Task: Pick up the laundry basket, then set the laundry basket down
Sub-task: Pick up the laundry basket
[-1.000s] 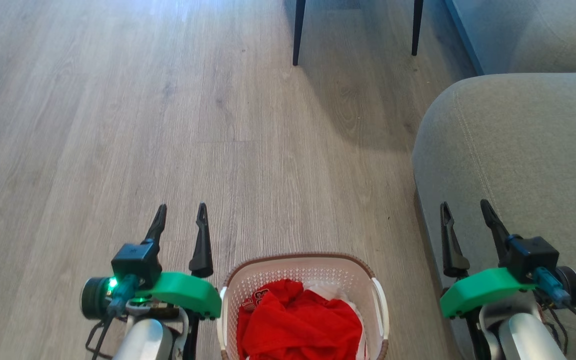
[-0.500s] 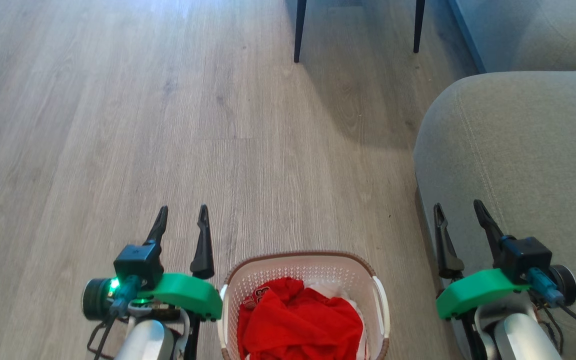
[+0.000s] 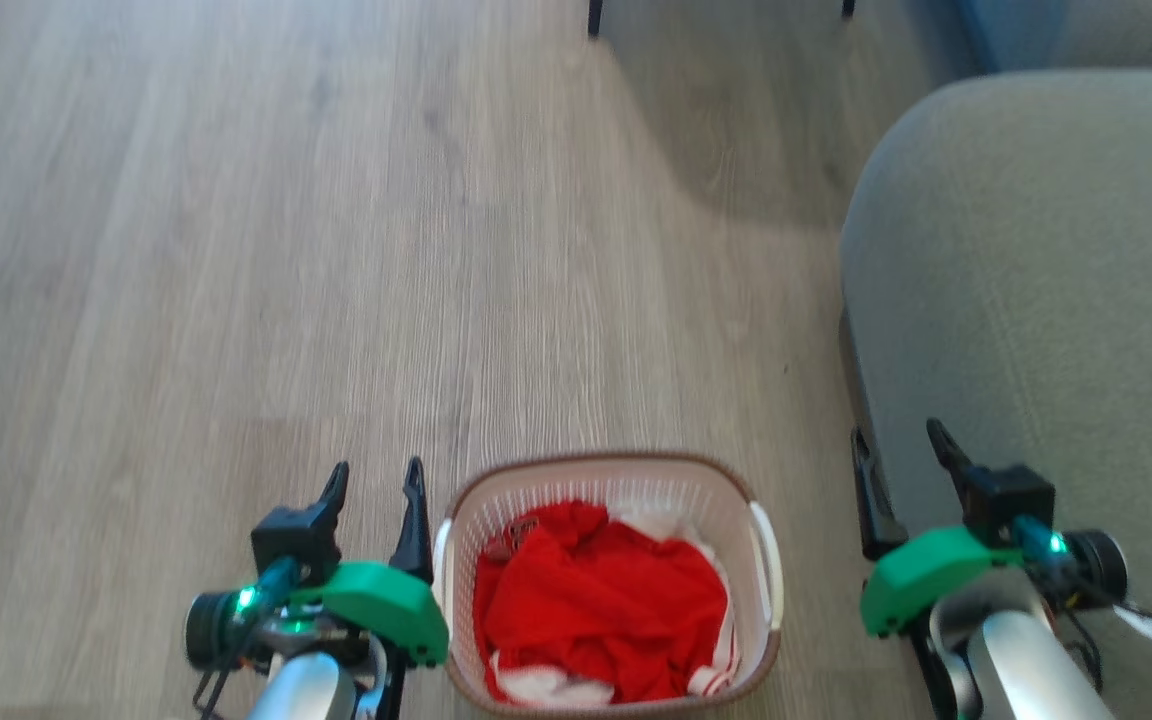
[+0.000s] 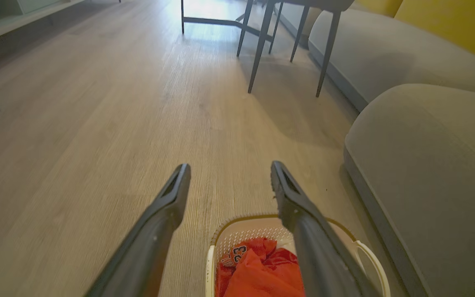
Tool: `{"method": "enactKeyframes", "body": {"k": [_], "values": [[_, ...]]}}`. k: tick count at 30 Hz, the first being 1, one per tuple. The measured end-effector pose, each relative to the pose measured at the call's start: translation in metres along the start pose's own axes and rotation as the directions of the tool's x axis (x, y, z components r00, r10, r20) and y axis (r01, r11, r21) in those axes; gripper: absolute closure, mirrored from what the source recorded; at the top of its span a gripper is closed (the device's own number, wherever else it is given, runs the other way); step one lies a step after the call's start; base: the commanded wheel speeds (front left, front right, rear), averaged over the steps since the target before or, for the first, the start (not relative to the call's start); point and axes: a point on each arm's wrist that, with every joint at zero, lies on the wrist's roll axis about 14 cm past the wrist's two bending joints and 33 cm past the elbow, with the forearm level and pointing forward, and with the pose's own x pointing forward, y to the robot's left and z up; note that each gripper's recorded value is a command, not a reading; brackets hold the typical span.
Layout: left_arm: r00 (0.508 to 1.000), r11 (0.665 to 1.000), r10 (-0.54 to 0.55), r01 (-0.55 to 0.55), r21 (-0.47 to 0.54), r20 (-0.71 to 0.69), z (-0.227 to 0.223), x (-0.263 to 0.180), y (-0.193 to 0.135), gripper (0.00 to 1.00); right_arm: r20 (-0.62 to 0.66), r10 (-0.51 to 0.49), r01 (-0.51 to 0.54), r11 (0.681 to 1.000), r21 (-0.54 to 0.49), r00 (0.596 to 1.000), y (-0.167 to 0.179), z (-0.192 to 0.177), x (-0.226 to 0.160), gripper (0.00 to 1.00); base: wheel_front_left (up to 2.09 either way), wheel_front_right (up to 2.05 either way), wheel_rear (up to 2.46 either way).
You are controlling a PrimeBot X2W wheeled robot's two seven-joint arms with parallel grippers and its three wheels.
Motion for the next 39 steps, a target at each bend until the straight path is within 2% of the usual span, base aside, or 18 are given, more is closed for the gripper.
{"method": "enactKeyframes", "body": {"k": [11,12,17,24,31,35,39], "values": [[0.97,1.0,-0.012,0.01,-0.013,-0.241,-0.07,0.043,0.009,0.0,-0.216,0.01,-0.004,1.0,0.029,0.976,-0.01,-0.072,0.048,0.0,0.0,0.0,0.0],[0.956,1.0,-0.015,0.011,-0.015,-0.291,-0.086,0.048,0.011,0.0,-0.265,0.007,0.004,0.999,0.042,0.964,-0.013,-0.09,0.054,0.0,0.0,0.0,0.0],[0.915,1.0,-0.03,0.03,-0.006,-0.401,-0.122,0.061,0.014,0.0,-0.376,0.008,0.029,0.995,0.094,0.926,-0.017,-0.131,0.067,0.0,0.0,0.0,0.0],[0.839,0.999,-0.048,0.047,-0.016,-0.541,-0.172,0.069,0.019,0.0,-0.535,0.035,0.042,0.99,0.132,0.844,-0.016,-0.194,0.071,0.0,0.0,0.0,0.0],[0.74,0.998,-0.062,0.061,-0.024,-0.67,-0.22,0.063,0.026,0.0,-0.624,0.072,0.044,0.985,0.168,0.778,-0.01,-0.237,0.076,0.0,0.0,0.0,0.0],[0.704,0.997,-0.068,0.063,-0.033,-0.707,-0.236,0.066,0.028,0.0,-0.685,0.076,0.079,0.978,0.192,0.724,-0.011,-0.259,0.074,0.0,0.0,0.0,0.0],[0.669,0.997,-0.071,0.059,-0.042,-0.74,-0.249,0.064,0.03,0.0,-0.721,0.072,0.12,0.97,0.211,0.69,-0.015,-0.272,0.072,0.0,0.0,0.0,0.0]]}}
